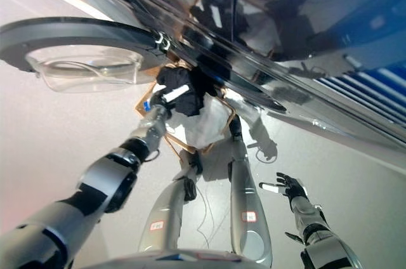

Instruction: Put the clothes in the basket into the washing machine.

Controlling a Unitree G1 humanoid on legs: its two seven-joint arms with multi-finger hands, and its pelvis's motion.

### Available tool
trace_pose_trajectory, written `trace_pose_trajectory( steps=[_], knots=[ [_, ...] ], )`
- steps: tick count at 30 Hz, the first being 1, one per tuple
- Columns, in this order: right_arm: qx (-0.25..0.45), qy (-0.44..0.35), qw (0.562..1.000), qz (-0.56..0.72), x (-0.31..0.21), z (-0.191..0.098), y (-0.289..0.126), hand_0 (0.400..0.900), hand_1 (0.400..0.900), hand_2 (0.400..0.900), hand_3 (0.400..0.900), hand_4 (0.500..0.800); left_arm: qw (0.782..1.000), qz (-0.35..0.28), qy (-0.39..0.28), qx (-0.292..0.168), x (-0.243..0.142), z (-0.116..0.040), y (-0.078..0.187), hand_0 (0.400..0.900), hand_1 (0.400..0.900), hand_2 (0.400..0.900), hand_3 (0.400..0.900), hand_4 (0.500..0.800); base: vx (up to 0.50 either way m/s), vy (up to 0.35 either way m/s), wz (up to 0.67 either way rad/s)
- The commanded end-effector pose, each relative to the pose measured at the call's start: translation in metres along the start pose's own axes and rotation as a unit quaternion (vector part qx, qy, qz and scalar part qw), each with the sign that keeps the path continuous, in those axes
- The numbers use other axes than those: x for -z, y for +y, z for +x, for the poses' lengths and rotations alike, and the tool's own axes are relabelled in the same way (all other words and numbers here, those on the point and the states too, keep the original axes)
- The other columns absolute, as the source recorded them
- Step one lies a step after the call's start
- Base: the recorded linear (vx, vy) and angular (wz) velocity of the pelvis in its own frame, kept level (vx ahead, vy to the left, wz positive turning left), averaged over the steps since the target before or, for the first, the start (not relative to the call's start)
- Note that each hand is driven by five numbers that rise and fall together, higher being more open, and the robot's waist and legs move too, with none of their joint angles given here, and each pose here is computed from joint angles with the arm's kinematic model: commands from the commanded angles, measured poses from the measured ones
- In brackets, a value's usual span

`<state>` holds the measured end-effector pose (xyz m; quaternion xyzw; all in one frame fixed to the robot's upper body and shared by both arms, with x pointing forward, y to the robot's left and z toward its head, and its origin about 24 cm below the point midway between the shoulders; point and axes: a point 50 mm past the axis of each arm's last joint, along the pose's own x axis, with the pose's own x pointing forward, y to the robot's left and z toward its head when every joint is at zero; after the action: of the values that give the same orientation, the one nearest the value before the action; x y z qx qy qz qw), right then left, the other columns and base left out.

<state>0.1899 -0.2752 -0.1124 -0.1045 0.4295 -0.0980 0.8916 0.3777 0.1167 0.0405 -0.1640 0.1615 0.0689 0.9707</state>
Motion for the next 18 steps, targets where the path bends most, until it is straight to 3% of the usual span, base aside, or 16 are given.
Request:
trace_pose_trajectory(
  steps=[1, 3, 10, 14, 18],
  knots=[
    [0.051, 0.065, 0.997, 0.010, 0.031, -0.008, -0.032, 0.900, 0.900, 0.900, 0.900, 0.800, 0.987, -0.126, -0.085, 0.054, -0.033, -0.005, -0.041, 0.400, 0.400, 0.400, 0.400, 0.500, 0.047, -0.033, 0.03],
    [0.049, 0.062, 0.997, 0.014, 0.029, -0.008, -0.029, 0.900, 0.900, 0.900, 0.900, 0.800, 0.985, -0.118, -0.088, 0.092, -0.033, -0.012, -0.068, 0.400, 0.400, 0.400, 0.400, 0.500, 0.049, -0.019, -0.07],
    [0.059, 0.081, 0.995, 0.018, 0.042, -0.012, -0.032, 0.900, 0.900, 0.900, 0.900, 0.800, 0.974, -0.132, -0.106, 0.150, -0.060, -0.023, -0.115, 0.400, 0.400, 0.400, 0.400, 0.500, 0.080, -0.017, -0.08],
    [0.065, 0.081, 0.994, 0.024, 0.045, -0.013, -0.033, 0.900, 0.900, 0.900, 0.900, 0.800, 0.968, -0.155, -0.124, 0.156, -0.085, -0.026, -0.129, 0.400, 0.400, 0.400, 0.400, 0.500, 0.072, -0.003, -0.14],
    [0.060, 0.068, 0.995, 0.032, 0.045, -0.013, -0.025, 0.900, 0.900, 0.900, 0.900, 0.800, 0.959, -0.181, -0.159, 0.147, -0.117, -0.027, -0.126, 0.400, 0.400, 0.400, 0.400, 0.500, 0.055, 0.003, -0.26]
  ],
)
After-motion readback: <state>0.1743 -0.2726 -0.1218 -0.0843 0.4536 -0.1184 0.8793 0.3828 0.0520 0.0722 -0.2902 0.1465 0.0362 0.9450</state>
